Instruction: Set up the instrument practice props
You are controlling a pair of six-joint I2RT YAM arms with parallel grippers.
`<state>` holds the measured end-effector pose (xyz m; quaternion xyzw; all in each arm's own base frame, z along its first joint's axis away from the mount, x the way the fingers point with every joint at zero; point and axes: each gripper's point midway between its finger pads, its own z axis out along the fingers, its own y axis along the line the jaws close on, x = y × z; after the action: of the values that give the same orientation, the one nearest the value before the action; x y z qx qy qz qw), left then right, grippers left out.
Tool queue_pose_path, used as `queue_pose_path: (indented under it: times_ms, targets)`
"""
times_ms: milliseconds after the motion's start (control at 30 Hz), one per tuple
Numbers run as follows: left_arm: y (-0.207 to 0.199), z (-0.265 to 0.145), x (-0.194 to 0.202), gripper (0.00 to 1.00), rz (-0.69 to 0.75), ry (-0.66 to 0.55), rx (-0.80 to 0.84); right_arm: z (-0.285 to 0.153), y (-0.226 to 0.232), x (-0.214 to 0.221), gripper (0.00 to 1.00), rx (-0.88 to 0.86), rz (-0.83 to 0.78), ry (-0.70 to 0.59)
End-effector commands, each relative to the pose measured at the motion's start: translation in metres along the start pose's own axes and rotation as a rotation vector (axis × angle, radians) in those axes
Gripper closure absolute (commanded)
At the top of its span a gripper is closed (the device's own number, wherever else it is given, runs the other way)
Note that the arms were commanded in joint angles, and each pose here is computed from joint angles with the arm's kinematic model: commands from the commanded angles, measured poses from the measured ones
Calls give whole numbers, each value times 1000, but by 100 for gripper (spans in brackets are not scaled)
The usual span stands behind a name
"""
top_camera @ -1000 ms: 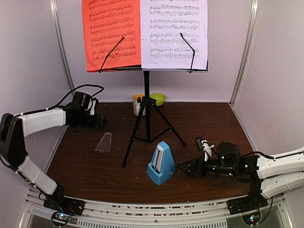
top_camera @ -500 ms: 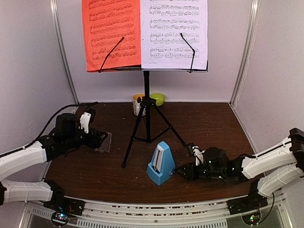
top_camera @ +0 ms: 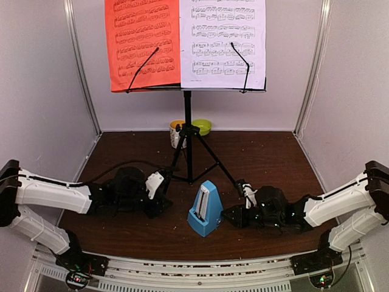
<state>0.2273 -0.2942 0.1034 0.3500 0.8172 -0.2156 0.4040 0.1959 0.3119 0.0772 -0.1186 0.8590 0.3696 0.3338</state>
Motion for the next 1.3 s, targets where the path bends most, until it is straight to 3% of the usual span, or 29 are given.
queue_pose_path:
  times_ms: [0, 400, 800, 967, 1267]
  targets:
    - [-17, 18, -38, 64, 22, -60, -36, 4, 0, -14, 71, 30, 9, -42]
    - [-37, 61, -20, 72, 37, 66, -76, 15, -4, -21, 77, 65, 6, -50]
    - [-73, 60, -21, 77, -89, -54, 103, 31, 0, -42, 74, 48, 2, -74]
    - [-81, 59, -25, 77, -95, -71, 122, 30, 2, -47, 66, 21, 0, -78]
    - [-71, 32, -46, 74, -138, -167, 107, -12, 8, -58, 32, -17, -79, -126]
